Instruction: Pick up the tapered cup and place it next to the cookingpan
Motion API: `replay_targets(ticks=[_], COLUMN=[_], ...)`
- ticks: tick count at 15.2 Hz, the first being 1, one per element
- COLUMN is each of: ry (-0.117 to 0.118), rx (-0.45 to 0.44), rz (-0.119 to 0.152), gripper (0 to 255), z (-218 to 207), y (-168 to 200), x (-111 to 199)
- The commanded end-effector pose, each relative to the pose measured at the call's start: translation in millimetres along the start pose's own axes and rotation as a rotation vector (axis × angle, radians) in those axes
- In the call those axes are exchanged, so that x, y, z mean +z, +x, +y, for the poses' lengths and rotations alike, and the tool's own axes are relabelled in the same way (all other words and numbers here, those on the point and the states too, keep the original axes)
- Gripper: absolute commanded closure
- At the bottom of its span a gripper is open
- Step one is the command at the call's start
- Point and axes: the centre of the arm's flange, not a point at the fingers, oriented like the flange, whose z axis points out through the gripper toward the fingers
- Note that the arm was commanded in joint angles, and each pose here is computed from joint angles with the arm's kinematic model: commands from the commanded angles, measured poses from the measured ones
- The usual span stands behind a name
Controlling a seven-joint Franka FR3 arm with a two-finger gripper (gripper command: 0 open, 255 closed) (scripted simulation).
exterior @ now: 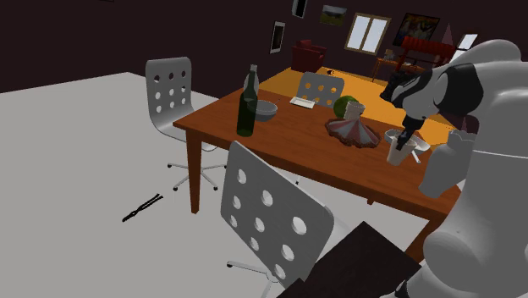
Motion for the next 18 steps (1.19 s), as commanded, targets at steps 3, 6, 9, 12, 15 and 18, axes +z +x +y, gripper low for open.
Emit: replay_targets(ticks=[3, 6, 9, 12, 15, 18], ry=[-0.001, -0.001, -0.001, -0.001, -0.001, -0.001], rx=[0.0, 0.0, 0.0, 0.0, 0.0, 0.0], rz=[0.001, 0.001, 0.001, 0.001, 0.001, 0.001], gripper=[255, 255, 0, 0, 0, 0], z=[0, 0, 0, 0, 0, 0], y=[0, 0, 0, 0, 0, 0], x=[4, 4, 4, 4, -22, -46])
